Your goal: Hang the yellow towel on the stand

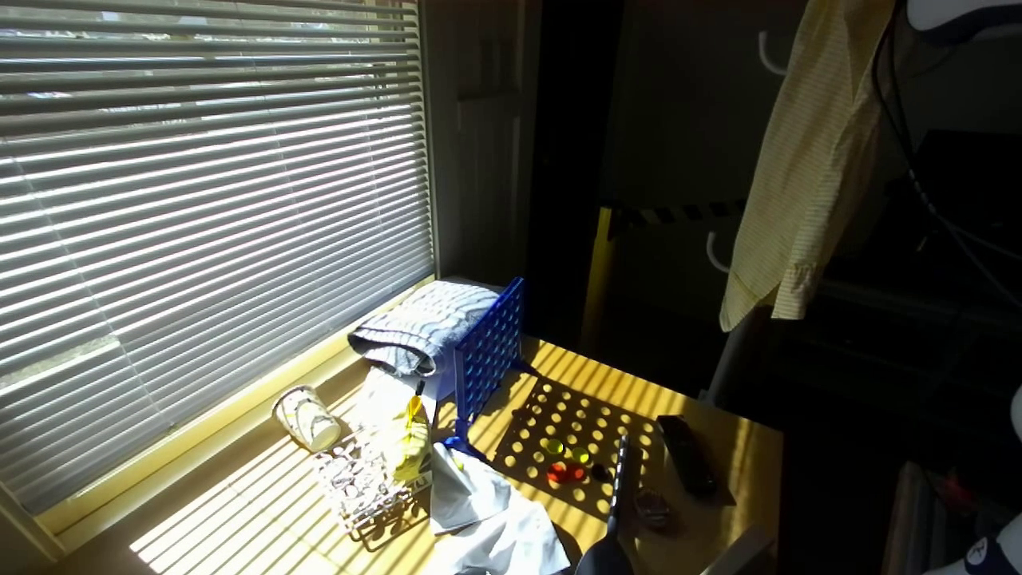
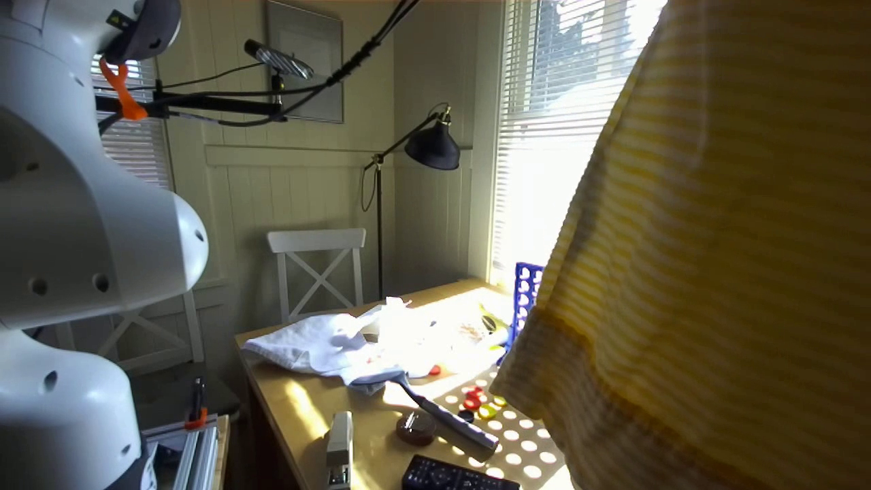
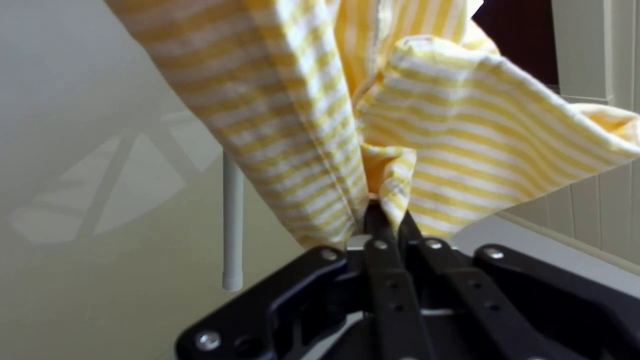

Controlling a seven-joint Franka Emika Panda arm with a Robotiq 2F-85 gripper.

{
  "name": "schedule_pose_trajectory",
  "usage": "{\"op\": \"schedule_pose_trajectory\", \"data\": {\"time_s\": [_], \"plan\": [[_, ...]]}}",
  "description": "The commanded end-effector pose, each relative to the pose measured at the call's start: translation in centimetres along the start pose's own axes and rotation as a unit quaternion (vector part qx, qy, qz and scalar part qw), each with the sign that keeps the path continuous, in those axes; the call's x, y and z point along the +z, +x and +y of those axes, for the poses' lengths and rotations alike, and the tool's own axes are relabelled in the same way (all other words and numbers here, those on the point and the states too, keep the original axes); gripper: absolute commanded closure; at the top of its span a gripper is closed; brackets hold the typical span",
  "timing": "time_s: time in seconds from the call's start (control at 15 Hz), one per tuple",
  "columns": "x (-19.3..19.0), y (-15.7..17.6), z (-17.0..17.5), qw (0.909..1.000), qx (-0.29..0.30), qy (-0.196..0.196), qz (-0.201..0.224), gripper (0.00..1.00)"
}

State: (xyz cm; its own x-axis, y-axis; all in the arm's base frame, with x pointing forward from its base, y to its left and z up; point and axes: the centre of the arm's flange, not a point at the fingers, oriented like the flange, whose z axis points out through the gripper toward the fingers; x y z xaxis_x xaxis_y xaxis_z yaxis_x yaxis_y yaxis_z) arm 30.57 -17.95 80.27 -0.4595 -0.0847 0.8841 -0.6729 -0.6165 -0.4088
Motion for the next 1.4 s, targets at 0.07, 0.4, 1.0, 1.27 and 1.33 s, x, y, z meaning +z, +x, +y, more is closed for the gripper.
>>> {"op": "schedule_pose_trajectory", "data": {"time_s": [0.07, 0.4, 1.0, 1.27, 1.33], "plan": [[0.4, -2.4, -1.5, 0.9997, -0.006, 0.020, -0.012, 0.99], [0.8, -3.5, -2.9, 0.9993, -0.025, 0.027, -0.011, 0.99], [1.2, -1.5, -1.7, 0.9988, -0.035, 0.015, 0.030, 0.99], [1.0, -1.0, -1.4, 0.9977, -0.040, 0.014, 0.053, 0.99], [1.1, -1.1, -1.2, 0.9976, -0.040, 0.012, 0.056, 0.99]]}}
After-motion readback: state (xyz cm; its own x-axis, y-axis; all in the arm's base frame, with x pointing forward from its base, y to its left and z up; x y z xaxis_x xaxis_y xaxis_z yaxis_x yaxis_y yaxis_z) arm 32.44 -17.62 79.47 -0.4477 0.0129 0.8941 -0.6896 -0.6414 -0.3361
